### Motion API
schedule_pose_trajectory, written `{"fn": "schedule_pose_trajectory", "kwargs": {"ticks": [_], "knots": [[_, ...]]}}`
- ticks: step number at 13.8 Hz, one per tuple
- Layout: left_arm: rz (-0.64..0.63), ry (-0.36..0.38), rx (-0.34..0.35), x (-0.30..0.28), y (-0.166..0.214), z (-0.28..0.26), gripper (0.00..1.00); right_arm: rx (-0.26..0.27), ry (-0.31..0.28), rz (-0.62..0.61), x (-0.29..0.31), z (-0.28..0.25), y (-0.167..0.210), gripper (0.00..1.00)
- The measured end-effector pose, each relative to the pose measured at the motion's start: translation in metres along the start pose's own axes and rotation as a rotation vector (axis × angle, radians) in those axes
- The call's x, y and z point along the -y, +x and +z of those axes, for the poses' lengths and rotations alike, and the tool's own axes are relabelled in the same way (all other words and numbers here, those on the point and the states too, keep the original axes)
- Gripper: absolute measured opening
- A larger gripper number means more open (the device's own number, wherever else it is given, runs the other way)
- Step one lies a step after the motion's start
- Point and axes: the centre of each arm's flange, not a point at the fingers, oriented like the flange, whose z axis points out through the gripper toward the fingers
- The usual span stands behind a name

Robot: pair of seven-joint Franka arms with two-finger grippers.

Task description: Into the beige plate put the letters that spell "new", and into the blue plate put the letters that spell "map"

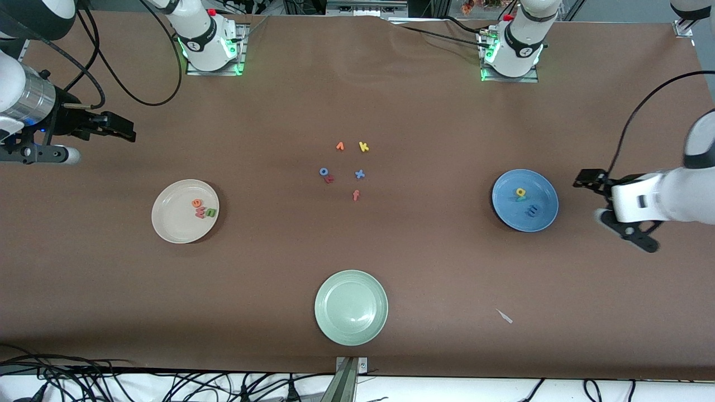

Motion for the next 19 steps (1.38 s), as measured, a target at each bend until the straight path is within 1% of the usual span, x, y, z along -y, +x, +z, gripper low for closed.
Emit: {"fn": "schedule_pose_trajectory", "kwargs": {"ticks": [4, 6, 8, 10, 13, 16, 19], "knots": [[-0.061, 0.115, -0.037, -0.028, -0.007, -0.051, 1.00, 0.000, 0.000, 0.000, 0.000, 0.000, 0.000, 1.00], [-0.106, 0.142, -0.102, -0.041, -0.014, -0.078, 1.00, 0.000, 0.000, 0.000, 0.000, 0.000, 0.000, 1.00], [-0.168, 0.129, -0.181, -0.042, -0.029, -0.102, 1.00, 0.000, 0.000, 0.000, 0.000, 0.000, 0.000, 1.00], [-0.229, 0.122, -0.223, -0.042, -0.043, -0.119, 1.00, 0.000, 0.000, 0.000, 0.000, 0.000, 0.000, 1.00], [-0.329, 0.110, -0.236, -0.047, -0.049, -0.123, 1.00, 0.000, 0.000, 0.000, 0.000, 0.000, 0.000, 1.00], [-0.396, 0.052, -0.263, -0.048, -0.052, -0.108, 1.00, 0.000, 0.000, 0.000, 0.000, 0.000, 0.000, 1.00], [-0.416, 0.079, -0.276, -0.065, -0.063, -0.092, 1.00, 0.000, 0.000, 0.000, 0.000, 0.000, 0.000, 1.00]]}}
